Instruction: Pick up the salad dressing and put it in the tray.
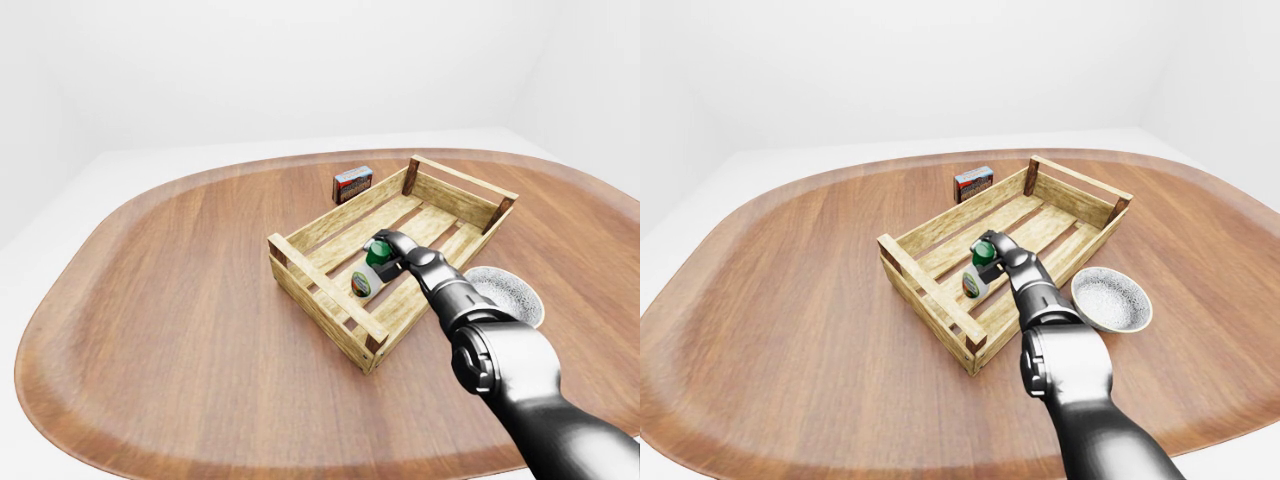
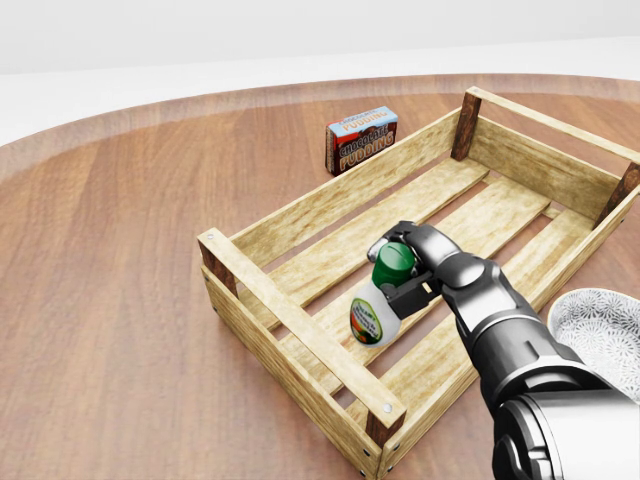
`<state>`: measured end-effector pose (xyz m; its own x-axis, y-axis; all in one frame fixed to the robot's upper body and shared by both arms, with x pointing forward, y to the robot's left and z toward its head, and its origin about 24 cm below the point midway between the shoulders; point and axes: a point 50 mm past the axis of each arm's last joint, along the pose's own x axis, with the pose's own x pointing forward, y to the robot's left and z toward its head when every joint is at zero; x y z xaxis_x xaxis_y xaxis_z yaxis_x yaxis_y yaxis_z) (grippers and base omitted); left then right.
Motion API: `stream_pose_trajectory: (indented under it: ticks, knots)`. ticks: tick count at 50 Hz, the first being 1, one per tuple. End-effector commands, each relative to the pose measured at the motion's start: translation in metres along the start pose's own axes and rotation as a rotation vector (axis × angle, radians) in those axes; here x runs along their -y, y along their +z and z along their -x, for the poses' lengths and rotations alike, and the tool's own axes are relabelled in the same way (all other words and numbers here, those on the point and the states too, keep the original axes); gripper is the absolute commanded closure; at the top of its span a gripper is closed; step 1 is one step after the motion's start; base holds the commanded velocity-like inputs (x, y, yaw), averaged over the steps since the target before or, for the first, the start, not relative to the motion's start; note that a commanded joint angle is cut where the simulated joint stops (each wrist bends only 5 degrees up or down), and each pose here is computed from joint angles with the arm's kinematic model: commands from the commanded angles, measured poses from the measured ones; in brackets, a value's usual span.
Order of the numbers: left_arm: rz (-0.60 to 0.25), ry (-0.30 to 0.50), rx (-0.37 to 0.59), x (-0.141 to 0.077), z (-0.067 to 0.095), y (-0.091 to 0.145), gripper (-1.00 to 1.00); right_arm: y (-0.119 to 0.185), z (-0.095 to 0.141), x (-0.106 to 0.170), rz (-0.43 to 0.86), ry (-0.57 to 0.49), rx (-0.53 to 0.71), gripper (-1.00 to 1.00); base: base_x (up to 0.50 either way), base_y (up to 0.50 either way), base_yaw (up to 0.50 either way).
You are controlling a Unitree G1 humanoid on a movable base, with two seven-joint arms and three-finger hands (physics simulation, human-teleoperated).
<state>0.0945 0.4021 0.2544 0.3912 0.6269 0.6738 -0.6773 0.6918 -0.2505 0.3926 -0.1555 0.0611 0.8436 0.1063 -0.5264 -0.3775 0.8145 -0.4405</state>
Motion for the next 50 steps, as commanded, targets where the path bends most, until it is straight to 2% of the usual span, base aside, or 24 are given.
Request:
stream_pose_trajectory:
  ticks: [1, 23, 50]
  knots:
    - [0.001, 0.001, -0.003, 0.0, 0.0, -0.001, -1.0, 0.005, 0.001, 0.005, -0.032, -0.032, 0.022, 1.0, 0.0, 0.0, 0.0]
    - [0.004, -0.004, -0.006, 0.002, 0.001, -0.002, -1.0, 0.02, 0.006, 0.025, -0.008, -0.078, 0.055, 1.0, 0.0, 0.0, 0.0]
    - [0.003, -0.004, 0.002, 0.002, 0.0, 0.0, -1.0, 0.015, 0.005, 0.023, -0.023, -0.079, 0.046, 1.0, 0.0, 0.0, 0.0]
